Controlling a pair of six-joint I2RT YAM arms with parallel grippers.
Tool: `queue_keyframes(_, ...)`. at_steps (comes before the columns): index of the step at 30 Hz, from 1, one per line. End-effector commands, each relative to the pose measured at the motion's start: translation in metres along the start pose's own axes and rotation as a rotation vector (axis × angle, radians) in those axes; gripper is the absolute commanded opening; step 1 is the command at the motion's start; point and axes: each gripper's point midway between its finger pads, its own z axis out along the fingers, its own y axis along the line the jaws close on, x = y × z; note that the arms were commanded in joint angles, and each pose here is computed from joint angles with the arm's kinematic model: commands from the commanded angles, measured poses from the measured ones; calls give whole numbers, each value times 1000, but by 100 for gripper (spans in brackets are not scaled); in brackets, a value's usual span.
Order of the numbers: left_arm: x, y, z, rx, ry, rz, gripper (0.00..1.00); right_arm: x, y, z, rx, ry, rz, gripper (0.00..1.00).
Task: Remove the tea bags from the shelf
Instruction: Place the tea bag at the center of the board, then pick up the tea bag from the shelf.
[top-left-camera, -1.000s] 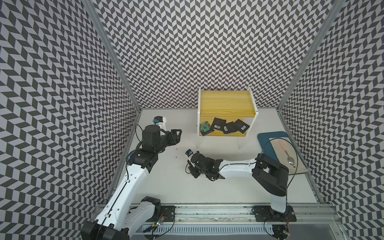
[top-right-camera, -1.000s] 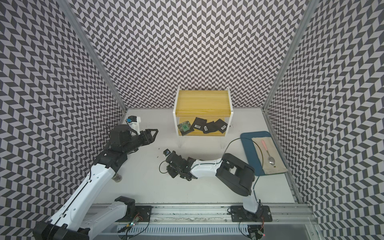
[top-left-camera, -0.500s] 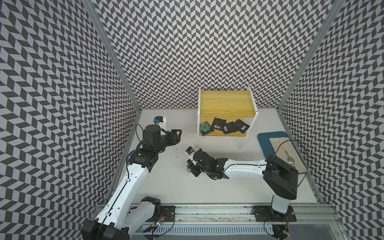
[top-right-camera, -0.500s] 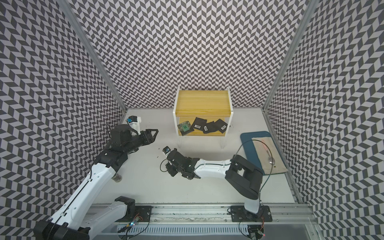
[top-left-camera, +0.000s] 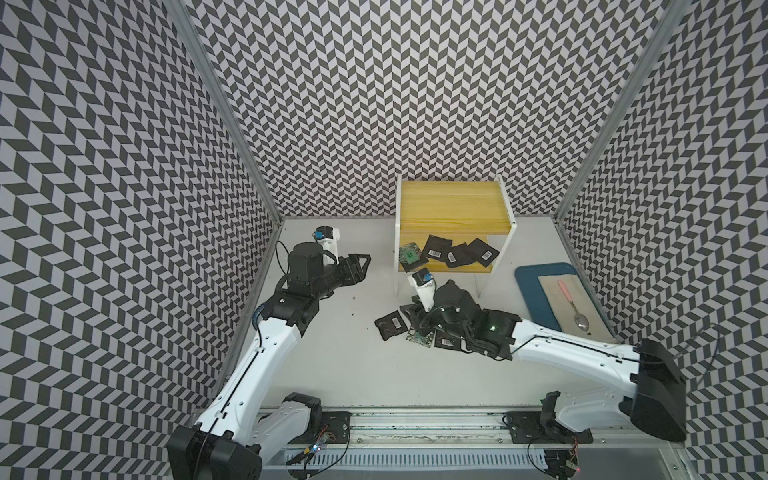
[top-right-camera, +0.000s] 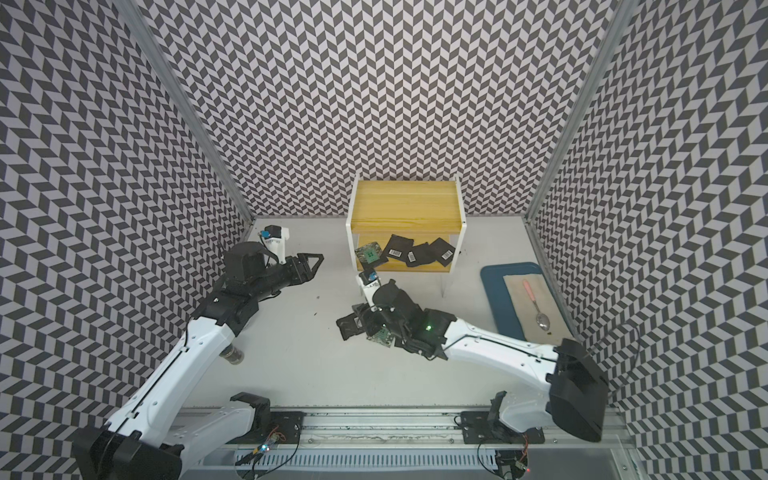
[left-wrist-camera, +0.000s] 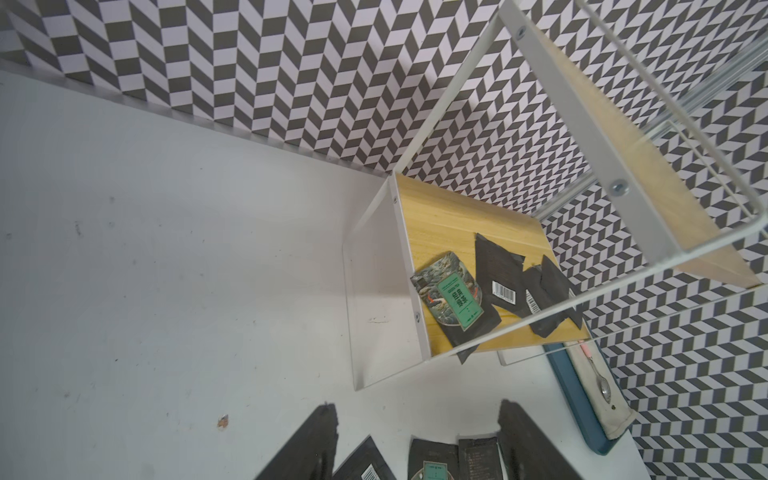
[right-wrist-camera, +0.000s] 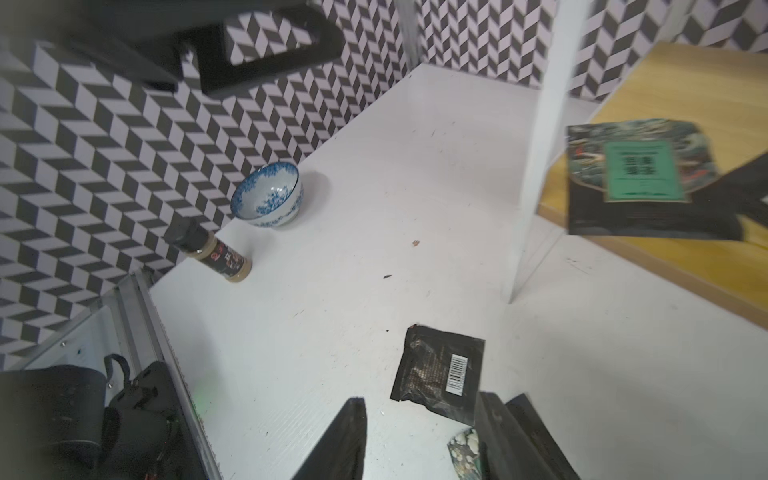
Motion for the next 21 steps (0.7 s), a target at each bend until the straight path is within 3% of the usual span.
queue_keyframes(1, -27, -36, -6, 119, -63, 35, 65, -18, -24, -30, 43, -94, 77, 48)
queue_keyframes(12, -54, -80, -2, 209, -109, 90, 67, -25, -100, -97, 128, -195, 267, 49)
queue_keyframes(18, -69, -88, 5, 195, -120, 111, 70, -41, -141, -156, 275, -371, 362, 50)
queue_keyframes(21, -72, -90, 16, 195, -106, 116, 70, -44, -164, -163, 327, -370, 407, 50)
